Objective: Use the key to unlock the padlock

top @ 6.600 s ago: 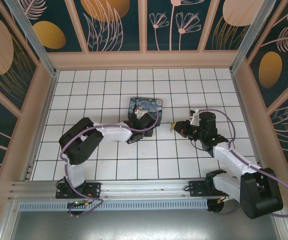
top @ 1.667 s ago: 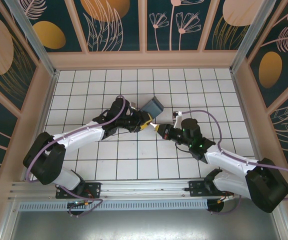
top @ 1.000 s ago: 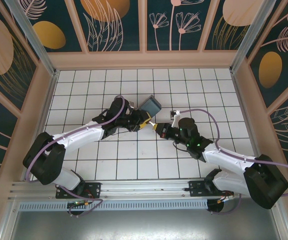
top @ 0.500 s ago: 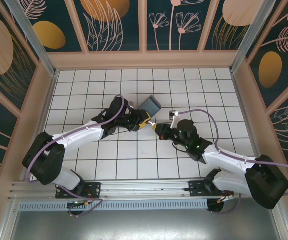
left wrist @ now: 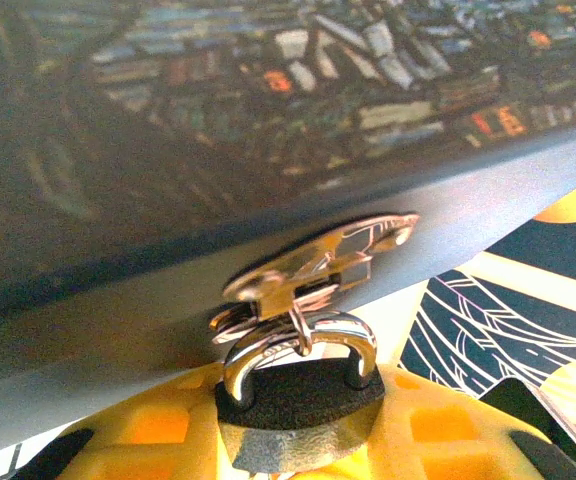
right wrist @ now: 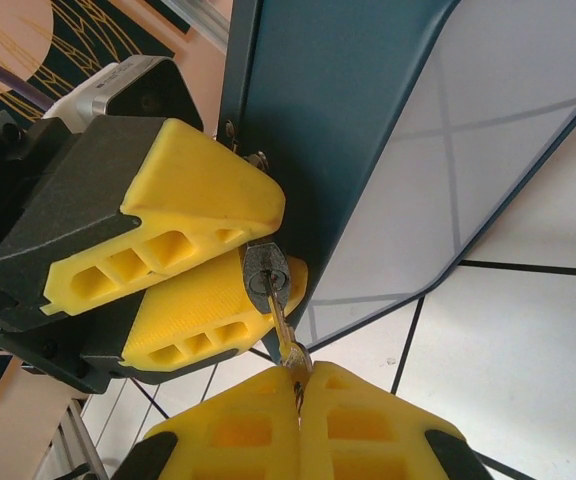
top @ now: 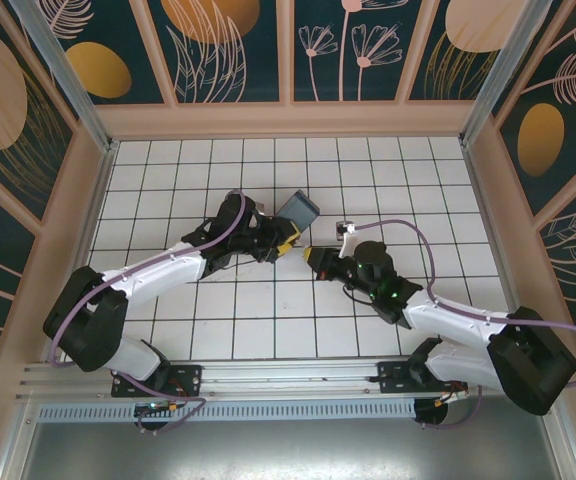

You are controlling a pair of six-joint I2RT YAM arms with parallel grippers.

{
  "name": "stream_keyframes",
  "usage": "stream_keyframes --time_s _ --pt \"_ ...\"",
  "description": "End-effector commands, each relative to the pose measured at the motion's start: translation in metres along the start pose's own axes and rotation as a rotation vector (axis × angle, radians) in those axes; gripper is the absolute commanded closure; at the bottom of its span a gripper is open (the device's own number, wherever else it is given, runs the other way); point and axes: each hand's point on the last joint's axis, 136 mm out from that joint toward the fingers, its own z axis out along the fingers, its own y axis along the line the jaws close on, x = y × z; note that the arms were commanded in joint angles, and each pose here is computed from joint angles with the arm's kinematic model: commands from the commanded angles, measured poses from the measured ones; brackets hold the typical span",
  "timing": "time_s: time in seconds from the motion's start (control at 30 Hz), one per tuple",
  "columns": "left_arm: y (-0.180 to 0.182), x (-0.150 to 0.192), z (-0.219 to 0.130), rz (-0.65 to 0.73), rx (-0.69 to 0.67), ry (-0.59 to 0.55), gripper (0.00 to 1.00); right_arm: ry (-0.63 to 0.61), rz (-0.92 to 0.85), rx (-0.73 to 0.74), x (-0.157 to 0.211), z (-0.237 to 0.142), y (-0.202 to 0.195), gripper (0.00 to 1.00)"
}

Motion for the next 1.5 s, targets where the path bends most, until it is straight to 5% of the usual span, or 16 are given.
stream_keyframes --time_s 0.0,0.87,1.47 --pt "-0.018 0.012 -0.003 0.019 0.066 0.038 0.86 -0.095 -0.077 -0.258 -0.026 -0.009 0.067 1.00" --pt "-0.017 0.022 -0.003 0.163 0.014 0.121 0.85 -0.055 -0.179 -0.393 -0.019 -0.007 0.083 1.00" --pt "-0.007 0.020 -0.016 0.227 -0.021 0.134 0.84 -0.053 -0.172 -0.350 -0.025 -0.016 0.050 1.00"
